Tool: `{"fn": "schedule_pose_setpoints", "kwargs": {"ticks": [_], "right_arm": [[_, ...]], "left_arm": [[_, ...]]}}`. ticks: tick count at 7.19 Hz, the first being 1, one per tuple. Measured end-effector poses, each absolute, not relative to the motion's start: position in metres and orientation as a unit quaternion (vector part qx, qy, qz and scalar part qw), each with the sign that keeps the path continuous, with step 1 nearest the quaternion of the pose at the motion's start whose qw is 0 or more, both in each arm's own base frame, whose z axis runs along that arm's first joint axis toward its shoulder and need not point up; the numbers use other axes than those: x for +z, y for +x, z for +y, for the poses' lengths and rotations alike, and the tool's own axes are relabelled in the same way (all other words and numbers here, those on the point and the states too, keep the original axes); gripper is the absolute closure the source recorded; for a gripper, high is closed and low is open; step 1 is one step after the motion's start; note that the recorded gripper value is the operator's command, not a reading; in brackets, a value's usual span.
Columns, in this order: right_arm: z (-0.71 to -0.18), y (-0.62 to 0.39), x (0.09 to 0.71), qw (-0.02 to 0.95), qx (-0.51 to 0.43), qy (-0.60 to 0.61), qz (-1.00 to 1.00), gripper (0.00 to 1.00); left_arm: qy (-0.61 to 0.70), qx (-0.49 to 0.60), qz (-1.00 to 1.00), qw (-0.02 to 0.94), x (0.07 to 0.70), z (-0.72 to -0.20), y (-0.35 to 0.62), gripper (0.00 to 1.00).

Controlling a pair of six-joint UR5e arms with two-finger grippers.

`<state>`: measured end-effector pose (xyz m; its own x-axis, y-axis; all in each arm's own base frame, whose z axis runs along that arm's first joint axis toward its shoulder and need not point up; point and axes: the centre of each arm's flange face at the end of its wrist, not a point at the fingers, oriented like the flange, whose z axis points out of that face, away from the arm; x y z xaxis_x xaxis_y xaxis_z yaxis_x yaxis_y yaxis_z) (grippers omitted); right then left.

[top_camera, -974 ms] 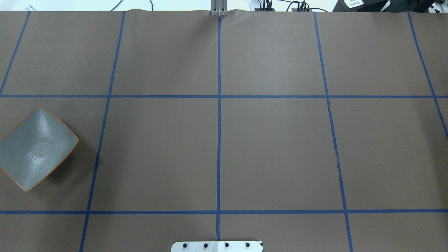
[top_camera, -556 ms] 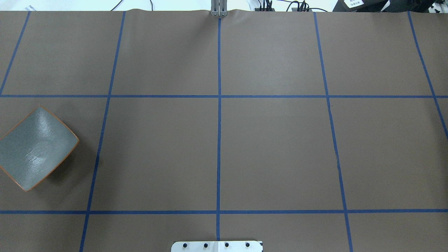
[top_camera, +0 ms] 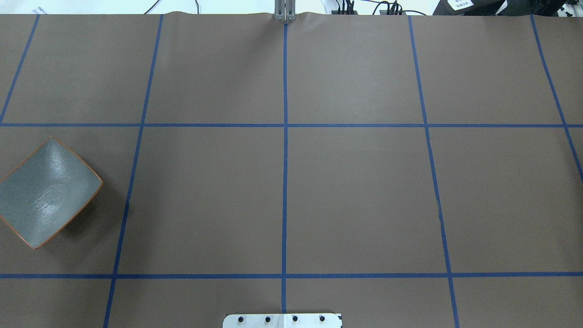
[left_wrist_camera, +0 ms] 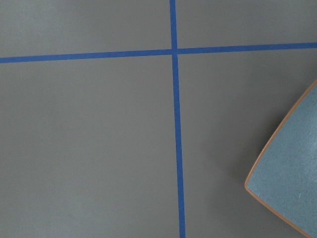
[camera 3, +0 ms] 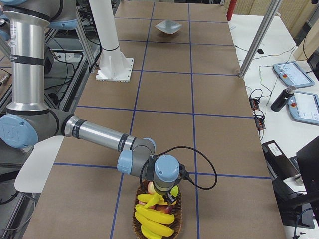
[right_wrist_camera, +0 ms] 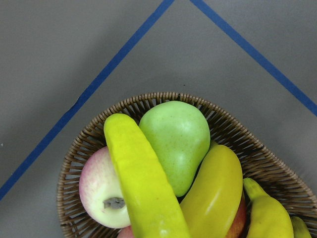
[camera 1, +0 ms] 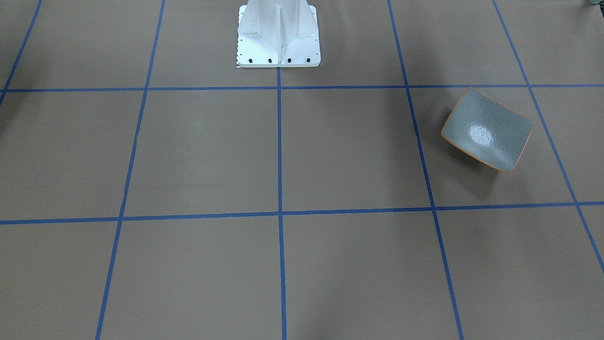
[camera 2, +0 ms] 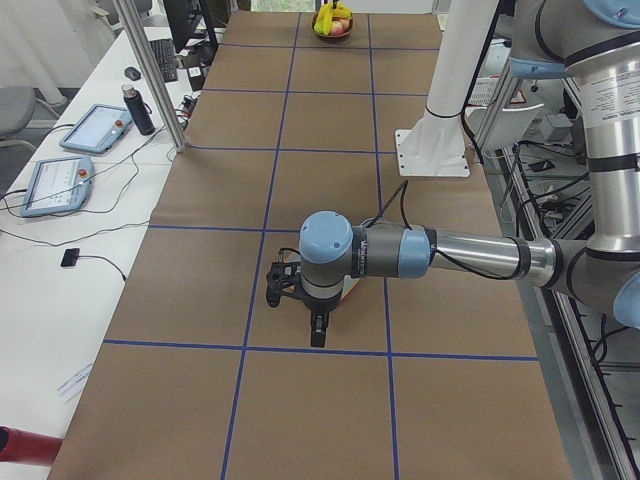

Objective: Transfer all bananas from basket to plate

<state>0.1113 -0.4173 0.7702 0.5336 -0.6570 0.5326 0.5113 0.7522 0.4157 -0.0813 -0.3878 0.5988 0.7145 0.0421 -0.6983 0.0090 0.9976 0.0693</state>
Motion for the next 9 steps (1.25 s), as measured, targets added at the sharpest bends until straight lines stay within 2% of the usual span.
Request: {"fn": "schedule_pose_setpoints", "kwargs": {"ticks": [2,5,9], "right_arm": [[-0.416,0.105,0.773,0.868,-0.339,0.099,-0.350,1.00],[-0.430,0.102,0.754,0.863,-0.347,0.117,-0.349,1.00],[-0.453,0.107,0.699,0.862,-0.329,0.119,-0.366,1.00]], "left_arm": [[0.034,0.009,0.378,0.925,0.599,-0.388,-0.081,0.00],[0.034,0.009,0.378,0.925,0.599,-0.387,-0.081,0.00],[0.034,0.009,0.378,0.925,0.598,-0.387,-0.081,0.00]]}}
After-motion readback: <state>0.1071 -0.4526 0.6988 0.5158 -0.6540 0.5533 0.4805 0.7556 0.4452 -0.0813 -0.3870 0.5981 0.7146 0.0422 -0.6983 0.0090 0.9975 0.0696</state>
